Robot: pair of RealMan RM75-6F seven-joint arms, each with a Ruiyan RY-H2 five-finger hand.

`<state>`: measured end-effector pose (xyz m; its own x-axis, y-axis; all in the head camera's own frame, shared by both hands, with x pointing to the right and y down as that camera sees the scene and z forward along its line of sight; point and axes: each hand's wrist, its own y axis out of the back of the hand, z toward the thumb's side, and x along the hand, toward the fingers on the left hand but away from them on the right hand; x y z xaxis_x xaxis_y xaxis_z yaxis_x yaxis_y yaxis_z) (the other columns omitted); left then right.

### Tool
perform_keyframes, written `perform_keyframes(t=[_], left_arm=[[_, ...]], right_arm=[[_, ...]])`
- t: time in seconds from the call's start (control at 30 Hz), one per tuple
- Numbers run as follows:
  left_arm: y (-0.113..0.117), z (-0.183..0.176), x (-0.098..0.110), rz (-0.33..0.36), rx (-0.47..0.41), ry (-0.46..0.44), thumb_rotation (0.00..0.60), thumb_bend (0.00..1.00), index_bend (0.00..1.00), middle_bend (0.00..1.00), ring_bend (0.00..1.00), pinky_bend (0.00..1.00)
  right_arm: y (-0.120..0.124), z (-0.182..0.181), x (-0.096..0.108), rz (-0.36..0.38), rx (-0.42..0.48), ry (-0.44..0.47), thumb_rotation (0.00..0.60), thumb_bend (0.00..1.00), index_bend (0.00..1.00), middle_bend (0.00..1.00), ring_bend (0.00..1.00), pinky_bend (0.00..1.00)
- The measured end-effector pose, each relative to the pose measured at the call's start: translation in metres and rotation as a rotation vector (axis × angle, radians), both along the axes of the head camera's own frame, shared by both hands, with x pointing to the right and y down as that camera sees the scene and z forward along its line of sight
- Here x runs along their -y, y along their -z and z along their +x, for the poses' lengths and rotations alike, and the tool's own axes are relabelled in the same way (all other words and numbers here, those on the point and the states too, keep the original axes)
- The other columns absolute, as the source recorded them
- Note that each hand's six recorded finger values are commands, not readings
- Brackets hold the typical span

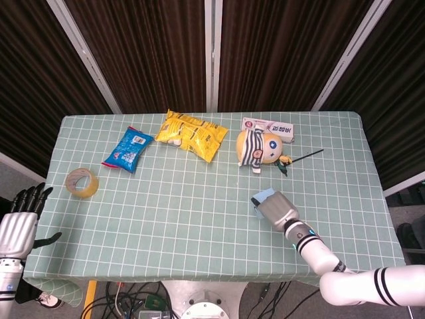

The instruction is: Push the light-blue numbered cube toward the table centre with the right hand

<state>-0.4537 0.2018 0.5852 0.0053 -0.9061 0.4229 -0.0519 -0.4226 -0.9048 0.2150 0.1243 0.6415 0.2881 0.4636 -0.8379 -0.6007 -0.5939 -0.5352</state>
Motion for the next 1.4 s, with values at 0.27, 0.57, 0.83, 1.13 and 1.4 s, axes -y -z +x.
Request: perform_keyframes(t=[0.27, 0.57, 0.83, 1.13, 1.4], left_arm=[[0.001, 0.000, 0.000, 0.001, 0.004, -0.002, 0.600, 0.00, 0.07, 0.00, 0.00, 0.06], [-0.001, 0.001, 0.000, -0.004, 0.003, -0.004, 0.600, 0.00, 0.07, 0.00, 0.00, 0.06], [0.000, 0.001, 0.000, 0.000, 0.003, -0.001, 0.600, 0.00, 0.07, 0.00, 0.00, 0.06], [0.003, 0.006, 0.001, 0.006, -0.005, -0.008, 0.600, 0.00, 0.07, 0.00, 0.00, 0.06], [0.001, 0.007, -0.005, -0.017, -0.003, -0.013, 0.600, 0.00, 0.07, 0.00, 0.00, 0.06]], right_arm=[[-0.005, 0.013, 0.008, 0.002, -0.024, -0.045, 0.600, 1.00, 0.07, 0.91, 0.80, 0.68], [-0.004, 0.028, 0.014, 0.011, -0.044, -0.084, 0.600, 1.00, 0.05, 0.91, 0.80, 0.68], [0.007, 0.027, 0.018, 0.041, 0.014, -0.099, 0.600, 1.00, 0.00, 0.91, 0.80, 0.68], [0.048, 0.048, 0.021, 0.306, 0.215, -0.118, 0.600, 1.00, 0.10, 0.89, 0.78, 0.68], [0.076, 0.183, -0.043, 0.583, 0.252, -0.378, 0.600, 0.00, 0.00, 0.00, 0.00, 0.00]])
